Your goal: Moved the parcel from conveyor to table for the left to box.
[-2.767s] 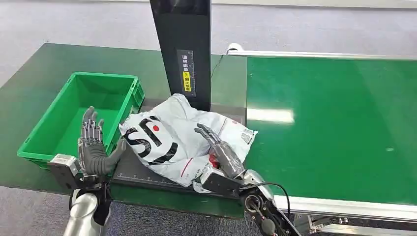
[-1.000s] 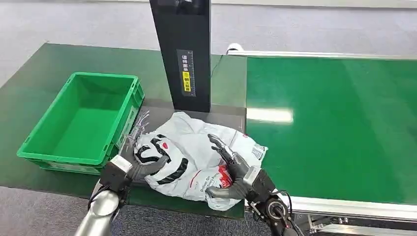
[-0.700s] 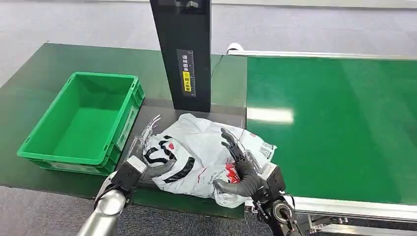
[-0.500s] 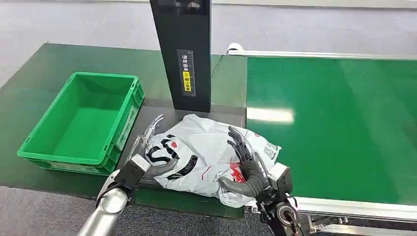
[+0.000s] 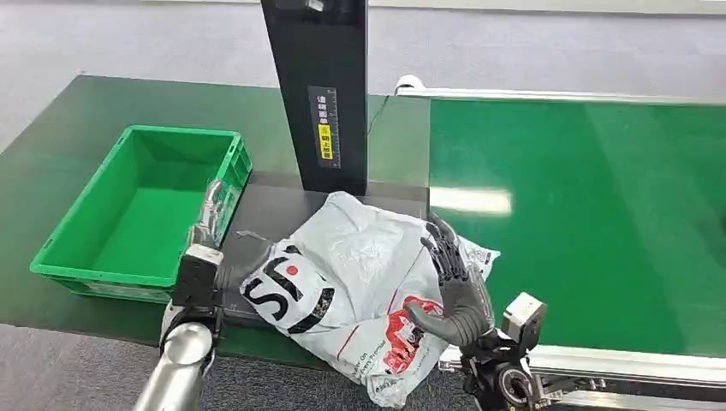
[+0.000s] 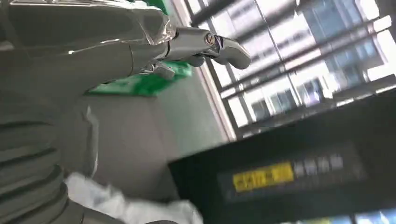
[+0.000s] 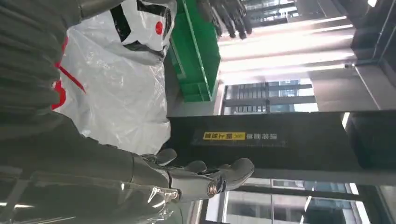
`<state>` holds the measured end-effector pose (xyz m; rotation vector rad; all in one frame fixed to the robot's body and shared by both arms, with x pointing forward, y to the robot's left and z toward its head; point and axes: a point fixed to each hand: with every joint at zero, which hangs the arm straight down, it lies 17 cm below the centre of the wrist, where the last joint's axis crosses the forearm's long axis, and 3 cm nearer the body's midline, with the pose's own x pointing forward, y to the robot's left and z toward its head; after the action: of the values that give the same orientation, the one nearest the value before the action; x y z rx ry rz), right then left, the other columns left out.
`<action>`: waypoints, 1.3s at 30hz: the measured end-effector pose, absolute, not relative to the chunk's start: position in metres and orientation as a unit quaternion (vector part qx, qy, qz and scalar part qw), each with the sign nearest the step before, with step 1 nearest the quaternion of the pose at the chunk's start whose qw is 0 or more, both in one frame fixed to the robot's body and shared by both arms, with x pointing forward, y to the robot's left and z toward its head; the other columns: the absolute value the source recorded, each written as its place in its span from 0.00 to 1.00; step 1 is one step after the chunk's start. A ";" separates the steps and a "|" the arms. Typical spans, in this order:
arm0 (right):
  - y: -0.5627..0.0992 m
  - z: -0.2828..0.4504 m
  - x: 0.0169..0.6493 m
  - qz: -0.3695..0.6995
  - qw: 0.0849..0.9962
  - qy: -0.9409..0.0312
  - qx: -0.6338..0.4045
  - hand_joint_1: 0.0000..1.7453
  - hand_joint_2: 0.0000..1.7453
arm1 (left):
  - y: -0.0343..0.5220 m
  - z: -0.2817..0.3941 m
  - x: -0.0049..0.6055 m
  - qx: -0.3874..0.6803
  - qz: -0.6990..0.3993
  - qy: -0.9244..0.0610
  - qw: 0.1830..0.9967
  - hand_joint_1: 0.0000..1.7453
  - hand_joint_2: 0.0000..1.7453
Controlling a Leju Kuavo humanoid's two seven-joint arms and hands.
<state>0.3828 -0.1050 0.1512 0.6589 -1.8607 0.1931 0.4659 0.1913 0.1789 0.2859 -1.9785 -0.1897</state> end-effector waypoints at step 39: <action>-0.133 0.156 0.402 0.015 0.582 -0.760 0.288 0.00 1.00 | 0.073 0.196 0.415 -0.348 -0.109 -0.780 0.509 0.00 1.00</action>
<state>0.4023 -0.1331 0.1564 0.6733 -1.7762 0.0340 0.4152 0.0731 0.1962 -0.8375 -1.8781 -0.2622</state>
